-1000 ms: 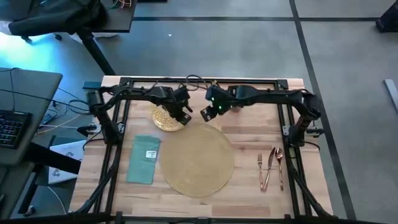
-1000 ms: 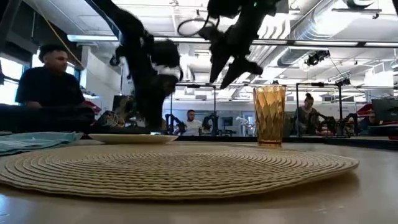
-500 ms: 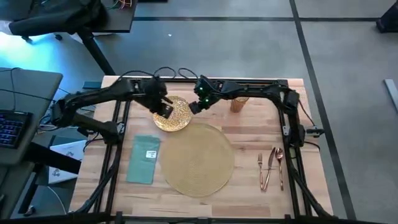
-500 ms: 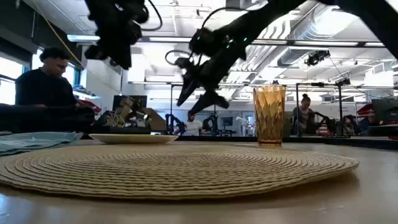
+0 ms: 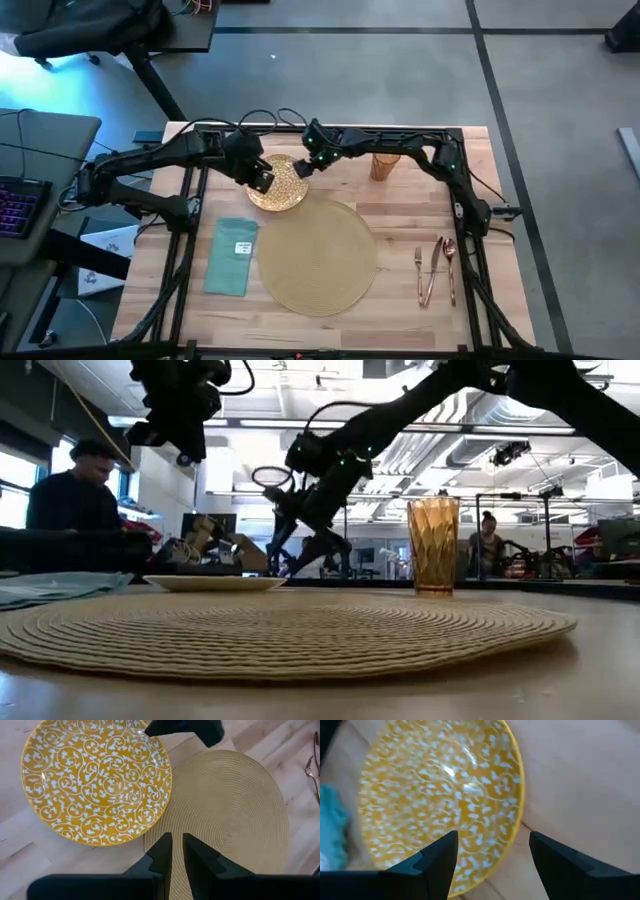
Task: Set table place
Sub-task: Put the yellow patterned plate on the mat
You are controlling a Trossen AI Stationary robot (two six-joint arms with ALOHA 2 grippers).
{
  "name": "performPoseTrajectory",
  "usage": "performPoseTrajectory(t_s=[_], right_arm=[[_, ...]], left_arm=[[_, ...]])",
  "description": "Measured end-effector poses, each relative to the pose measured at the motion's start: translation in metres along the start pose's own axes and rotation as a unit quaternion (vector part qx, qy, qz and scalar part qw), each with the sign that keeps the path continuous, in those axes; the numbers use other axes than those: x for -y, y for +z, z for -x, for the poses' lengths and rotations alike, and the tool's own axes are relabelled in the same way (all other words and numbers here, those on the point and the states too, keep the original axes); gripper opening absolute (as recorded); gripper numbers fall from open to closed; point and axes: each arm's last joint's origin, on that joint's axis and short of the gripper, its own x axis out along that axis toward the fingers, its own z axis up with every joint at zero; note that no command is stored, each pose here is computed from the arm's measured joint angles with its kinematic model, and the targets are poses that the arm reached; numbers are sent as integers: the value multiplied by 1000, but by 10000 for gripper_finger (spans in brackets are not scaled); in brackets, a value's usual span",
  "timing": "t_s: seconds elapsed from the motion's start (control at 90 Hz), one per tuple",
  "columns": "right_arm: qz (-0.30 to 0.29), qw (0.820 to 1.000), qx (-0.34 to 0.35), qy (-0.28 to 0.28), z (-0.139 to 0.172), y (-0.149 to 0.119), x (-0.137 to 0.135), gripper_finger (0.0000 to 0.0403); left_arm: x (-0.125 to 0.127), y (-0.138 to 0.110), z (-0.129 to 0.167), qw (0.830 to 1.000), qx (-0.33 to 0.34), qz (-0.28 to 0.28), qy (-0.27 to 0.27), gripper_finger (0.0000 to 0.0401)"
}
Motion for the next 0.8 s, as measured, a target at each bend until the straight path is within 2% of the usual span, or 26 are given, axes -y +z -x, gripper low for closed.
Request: performPoseTrajectory(t_s=[0.144, 0.278, 0.356, 0.456, 0.667, 0.8], right_arm=[[-7, 1000, -9, 3, -1, -5, -6, 213], [2, 1000, -23, 17, -2, -13, -17, 211], [7, 999, -38, 21, 7, -17, -23, 211], [33, 998, -57, 25, 34, -21, -35, 211], [109, 988, -107, -22, 93, -47, -57, 211], [132, 986, -96, -42, 127, -58, -69, 211]], left_arm=[[-7, -3, -2, 998, 6, 10, 59, 30], [-22, -10, -21, 994, -6, 31, 105, 30], [-35, -13, -34, 991, -16, 47, 125, 35], [-56, -13, -50, 985, -32, 75, 153, 57], [-96, -4, -78, 982, 9, 153, 106, 137], [-118, -8, -90, 974, 25, 198, 112, 171]])
